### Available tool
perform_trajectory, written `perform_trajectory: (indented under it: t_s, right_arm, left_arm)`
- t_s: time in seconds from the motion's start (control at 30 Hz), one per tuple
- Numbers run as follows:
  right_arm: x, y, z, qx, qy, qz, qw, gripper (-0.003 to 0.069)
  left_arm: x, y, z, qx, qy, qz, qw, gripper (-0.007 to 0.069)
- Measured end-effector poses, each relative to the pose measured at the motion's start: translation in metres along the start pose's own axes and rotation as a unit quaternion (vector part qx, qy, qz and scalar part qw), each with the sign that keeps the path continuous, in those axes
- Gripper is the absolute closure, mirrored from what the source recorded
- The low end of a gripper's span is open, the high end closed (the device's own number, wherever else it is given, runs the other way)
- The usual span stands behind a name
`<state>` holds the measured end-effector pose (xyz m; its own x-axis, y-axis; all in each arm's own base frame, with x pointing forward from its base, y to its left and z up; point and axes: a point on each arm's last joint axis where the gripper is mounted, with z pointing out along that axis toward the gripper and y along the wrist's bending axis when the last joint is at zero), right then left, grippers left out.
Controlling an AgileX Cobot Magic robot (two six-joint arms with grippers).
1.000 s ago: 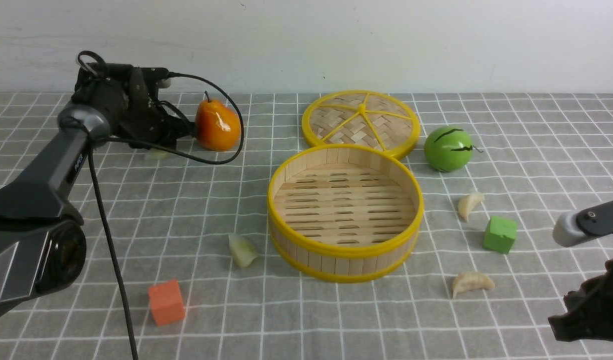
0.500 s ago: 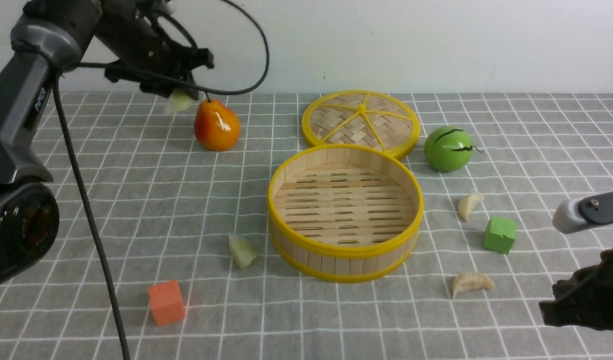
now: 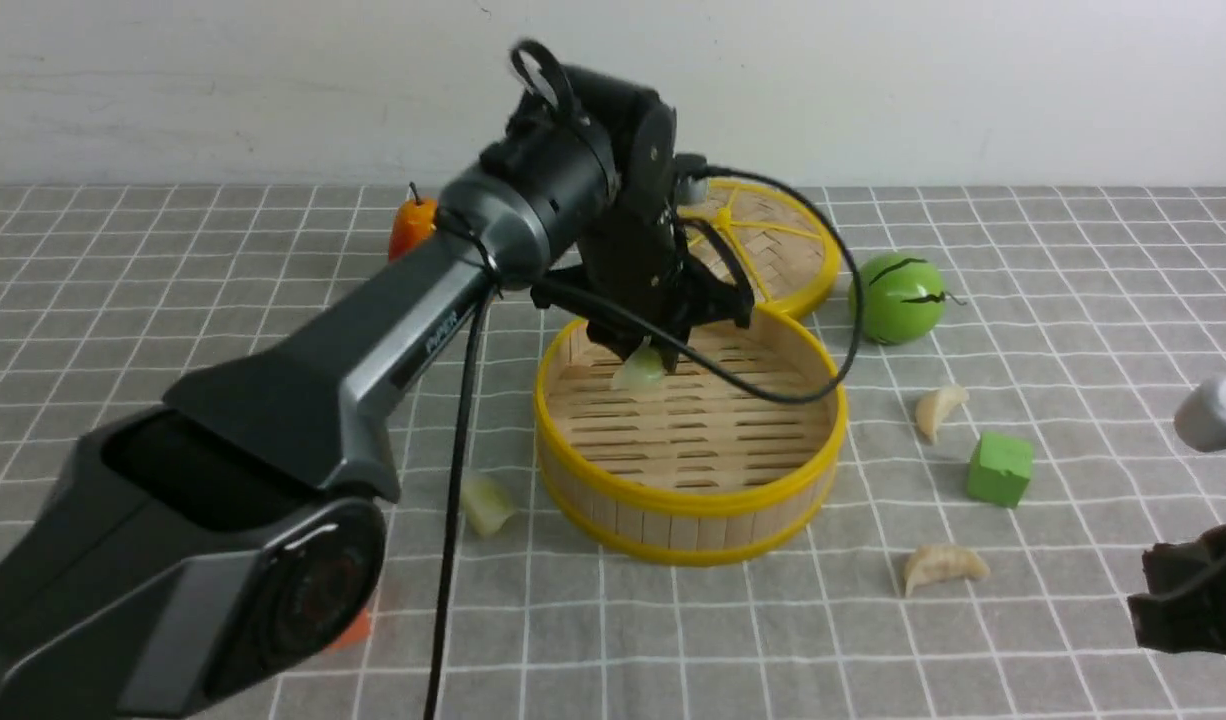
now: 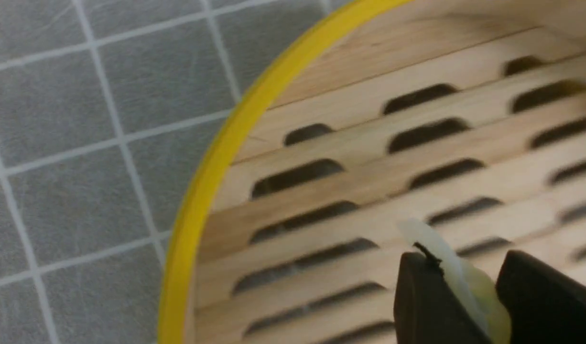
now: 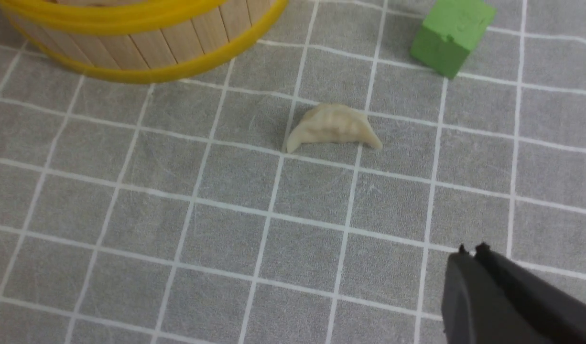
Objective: Put the dumplings into the steamer on the table with the grey tablecloth.
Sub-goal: 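Place the dumpling into the bamboo steamer basket with the left gripper, then reach for and grasp a dumpling on the table with the left gripper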
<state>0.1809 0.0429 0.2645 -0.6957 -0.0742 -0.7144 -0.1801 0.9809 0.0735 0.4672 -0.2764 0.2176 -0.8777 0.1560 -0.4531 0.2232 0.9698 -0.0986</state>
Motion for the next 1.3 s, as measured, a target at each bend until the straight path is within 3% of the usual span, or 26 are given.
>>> perform_trajectory:
  t_s: [0.17,0.27,0.3,0.33,0.37,0.43,0.53,0.7,0.77,0.87,0.93,1.1,1.2,1.3]
  right_arm:
    - [-0.001,0.001,0.0,-0.006,-0.007,0.011,1.0,0.0659]
    - [-0.003,0.002,0.0,-0.009,-0.015,0.016,1.0,0.0658]
    - [-0.003,0.002,0.0,-0.009,-0.015,0.016,1.0,0.0657]
    - [-0.003,0.002,0.0,-0.01,-0.016,0.019,1.0,0.0657]
    - [-0.003,0.002,0.0,-0.01,-0.016,0.019,1.0,0.0657]
    - [-0.003,0.002,0.0,-0.012,-0.016,0.022,1.0,0.0656]
    - [-0.003,0.002,0.0,-0.012,-0.016,0.024,1.0,0.0654]
    - [-0.003,0.002,0.0,-0.013,-0.015,0.024,1.0,0.065]
    - [-0.003,0.002,0.0,-0.013,-0.015,0.024,1.0,0.0649]
    - [-0.003,0.003,0.0,-0.016,-0.014,0.031,0.999,0.0647]
    - [-0.003,0.004,0.0,-0.023,-0.014,0.045,0.999,0.0647]
    - [-0.003,0.005,0.0,-0.029,-0.014,0.057,0.998,0.0647]
    - [-0.003,0.005,0.0,-0.03,-0.014,0.059,0.998,0.0647]
    - [-0.003,0.005,0.0,-0.03,-0.014,0.058,0.998,0.0645]
  left_arm:
    - [0.0,0.007,0.013,-0.016,-0.003,-0.021,1.0,0.041]
    - [0.0,0.008,0.015,-0.017,-0.003,-0.028,0.999,0.0281]
    - [0.0,0.008,0.015,-0.017,-0.004,-0.028,0.999,0.0281]
    - [0.0,0.008,0.016,-0.016,-0.004,-0.028,0.999,0.0191]
    - [0.0,0.008,0.016,-0.016,-0.004,-0.028,0.999,0.0191]
    - [-0.001,0.009,0.012,-0.022,-0.007,-0.026,0.999,0.01]
    - [-0.004,0.012,-0.014,-0.038,-0.005,-0.009,0.999,0.0059]
    - [-0.021,0.019,-0.109,-0.027,-0.073,0.022,0.997,0.0064]
    - [-0.022,0.036,-0.164,-0.024,-0.11,0.011,0.994,0.0085]
    - [-0.014,0.061,-0.194,-0.037,-0.108,-0.019,0.993,0.0116]
    - [0.008,0.084,-0.173,-0.063,-0.041,-0.046,0.996,0.0145]
    - [0.056,0.103,-0.098,-0.088,0.082,-0.066,0.99,0.017]
    - [0.085,0.104,-0.054,-0.072,0.119,-0.1,0.985,0.0175]
    - [0.09,0.102,-0.039,-0.049,0.112,-0.121,0.985,0.0175]
